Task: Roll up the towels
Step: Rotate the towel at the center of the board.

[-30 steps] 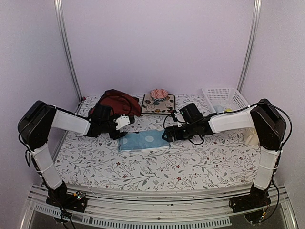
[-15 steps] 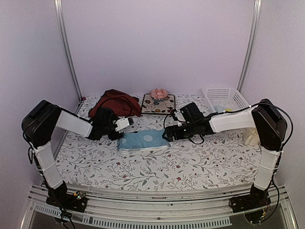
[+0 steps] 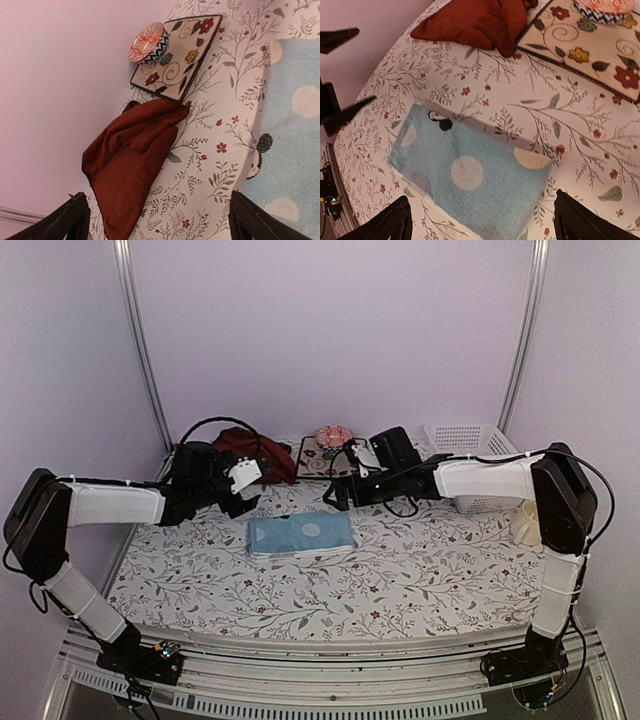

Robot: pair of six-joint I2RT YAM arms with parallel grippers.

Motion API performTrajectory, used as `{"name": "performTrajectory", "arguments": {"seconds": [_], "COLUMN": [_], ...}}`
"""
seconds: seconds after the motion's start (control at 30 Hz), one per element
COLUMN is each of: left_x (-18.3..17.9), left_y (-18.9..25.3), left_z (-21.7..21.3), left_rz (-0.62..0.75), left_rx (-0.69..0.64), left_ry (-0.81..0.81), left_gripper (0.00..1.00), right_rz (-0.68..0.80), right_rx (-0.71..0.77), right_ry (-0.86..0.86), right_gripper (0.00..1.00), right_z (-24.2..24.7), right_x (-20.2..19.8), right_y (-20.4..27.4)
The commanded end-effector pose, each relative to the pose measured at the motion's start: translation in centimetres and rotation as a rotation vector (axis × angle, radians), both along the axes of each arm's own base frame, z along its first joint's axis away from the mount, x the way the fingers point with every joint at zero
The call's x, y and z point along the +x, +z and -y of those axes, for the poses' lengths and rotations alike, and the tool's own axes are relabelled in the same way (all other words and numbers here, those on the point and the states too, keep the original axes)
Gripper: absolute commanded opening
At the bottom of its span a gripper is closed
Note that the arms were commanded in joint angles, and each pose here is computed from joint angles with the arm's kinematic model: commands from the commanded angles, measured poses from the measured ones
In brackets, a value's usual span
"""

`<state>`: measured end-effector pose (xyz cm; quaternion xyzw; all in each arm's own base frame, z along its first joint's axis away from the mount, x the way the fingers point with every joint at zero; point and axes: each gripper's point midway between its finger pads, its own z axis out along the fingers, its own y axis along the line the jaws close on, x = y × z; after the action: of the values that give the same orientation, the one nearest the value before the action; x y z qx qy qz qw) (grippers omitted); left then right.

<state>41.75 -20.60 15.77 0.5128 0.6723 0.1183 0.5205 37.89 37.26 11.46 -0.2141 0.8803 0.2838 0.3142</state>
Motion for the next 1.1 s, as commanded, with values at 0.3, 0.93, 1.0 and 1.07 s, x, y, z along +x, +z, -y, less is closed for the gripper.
{"name": "performTrajectory", "arguments": {"seconds": [0.3, 0.93, 1.0, 1.07], "left_x": [-3.6, -2.1, -1.3, -0.7], "left_y": [-9.6, -10.6, -8.8, -7.1], "left_z": [0.2, -1.0, -0.4, 0.1], "left_rz": [-0.181, -0.142, -0.109, -0.086], "left_rx": [0.104, 0.226, 0.194, 0.164], "left_ry": [0.002, 0.055, 0.055, 0.046], "left_gripper": [0.97, 0.97, 0.97, 0.97], "right_rz": [-0.042, -0.146, -0.168, -0.182], "right_rx": [0.046, -0.05, -0.064, -0.075], "right_ry": [0.161, 0.067, 0.045, 0.028], "right_gripper": [0.99, 0.99, 0.99, 0.99], "right_z": [-7.1, -4.1, -3.2, -2.5], "right_x": [3.7, 3.5, 3.3, 3.0], "right_y": [-2.2, -8.7, -9.6, -10.2]}}
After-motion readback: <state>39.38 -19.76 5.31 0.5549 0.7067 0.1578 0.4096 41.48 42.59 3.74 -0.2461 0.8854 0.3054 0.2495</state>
